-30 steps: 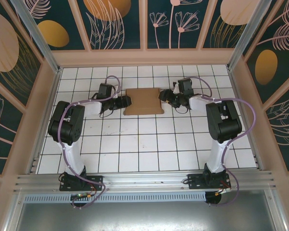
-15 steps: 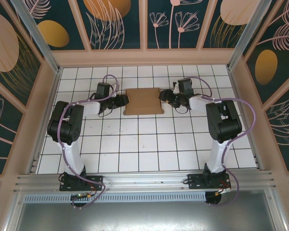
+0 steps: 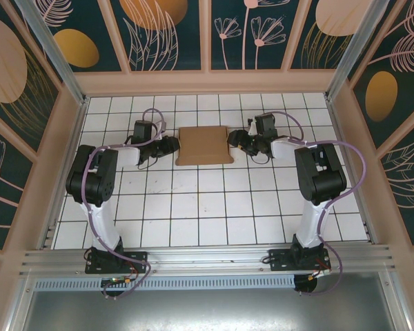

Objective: Fold the paper box

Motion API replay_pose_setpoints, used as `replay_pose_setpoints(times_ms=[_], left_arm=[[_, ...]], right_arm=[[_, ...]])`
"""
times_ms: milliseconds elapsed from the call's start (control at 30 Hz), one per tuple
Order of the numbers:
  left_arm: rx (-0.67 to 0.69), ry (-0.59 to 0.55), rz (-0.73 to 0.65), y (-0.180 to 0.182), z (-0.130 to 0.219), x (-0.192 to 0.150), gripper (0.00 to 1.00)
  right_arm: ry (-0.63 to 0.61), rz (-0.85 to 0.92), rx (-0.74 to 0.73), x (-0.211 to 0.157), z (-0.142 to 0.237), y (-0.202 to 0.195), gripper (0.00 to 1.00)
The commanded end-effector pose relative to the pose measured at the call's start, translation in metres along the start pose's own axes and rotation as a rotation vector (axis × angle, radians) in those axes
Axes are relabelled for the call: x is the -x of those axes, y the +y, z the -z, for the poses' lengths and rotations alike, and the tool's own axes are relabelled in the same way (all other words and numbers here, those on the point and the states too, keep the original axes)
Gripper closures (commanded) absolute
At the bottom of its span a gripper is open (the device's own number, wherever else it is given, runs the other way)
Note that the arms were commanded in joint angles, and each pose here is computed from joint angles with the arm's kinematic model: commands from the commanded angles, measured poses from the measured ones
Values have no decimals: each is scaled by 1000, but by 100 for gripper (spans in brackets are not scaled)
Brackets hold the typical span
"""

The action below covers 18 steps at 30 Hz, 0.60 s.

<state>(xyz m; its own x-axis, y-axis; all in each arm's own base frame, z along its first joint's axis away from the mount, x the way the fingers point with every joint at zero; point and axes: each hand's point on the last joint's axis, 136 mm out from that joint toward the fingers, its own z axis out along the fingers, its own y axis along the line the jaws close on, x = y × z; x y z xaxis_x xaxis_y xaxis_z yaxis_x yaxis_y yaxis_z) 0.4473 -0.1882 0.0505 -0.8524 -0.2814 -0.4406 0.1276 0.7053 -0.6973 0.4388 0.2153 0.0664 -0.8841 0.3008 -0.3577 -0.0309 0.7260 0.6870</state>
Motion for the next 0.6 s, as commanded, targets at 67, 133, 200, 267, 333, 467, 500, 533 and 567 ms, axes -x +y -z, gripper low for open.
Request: replay_pose_setpoints(times_ms=[67, 133, 200, 267, 333, 467, 500, 533, 567], left_arm=[[-35, 26, 30, 8, -6, -10, 74], [-44, 20, 38, 9, -5, -10, 78], [-58, 13, 50, 11, -3, -9, 78], [-64, 5, 54, 12, -1, -6, 79], [-71, 19, 81, 19, 0, -15, 79], [-126, 17, 128, 22, 4, -17, 79], [-138, 18, 132, 23, 5, -17, 79], [-152, 20, 130, 23, 6, -18, 79], [-167, 23, 133, 23, 6, -19, 79]], right_arm=[[-15, 5, 34, 5, 4, 12, 36], [-16, 7, 36, 6, 5, 13, 36], [-14, 6, 40, 6, 4, 15, 36], [-13, 4, 47, 7, 3, 16, 36], [-9, -1, 54, 6, 1, 18, 36], [-8, -7, 76, 7, 0, 22, 36], [-7, -7, 80, 7, 0, 23, 36], [-5, -6, 81, 7, -1, 23, 36], [-3, -7, 83, 7, -2, 23, 36]])
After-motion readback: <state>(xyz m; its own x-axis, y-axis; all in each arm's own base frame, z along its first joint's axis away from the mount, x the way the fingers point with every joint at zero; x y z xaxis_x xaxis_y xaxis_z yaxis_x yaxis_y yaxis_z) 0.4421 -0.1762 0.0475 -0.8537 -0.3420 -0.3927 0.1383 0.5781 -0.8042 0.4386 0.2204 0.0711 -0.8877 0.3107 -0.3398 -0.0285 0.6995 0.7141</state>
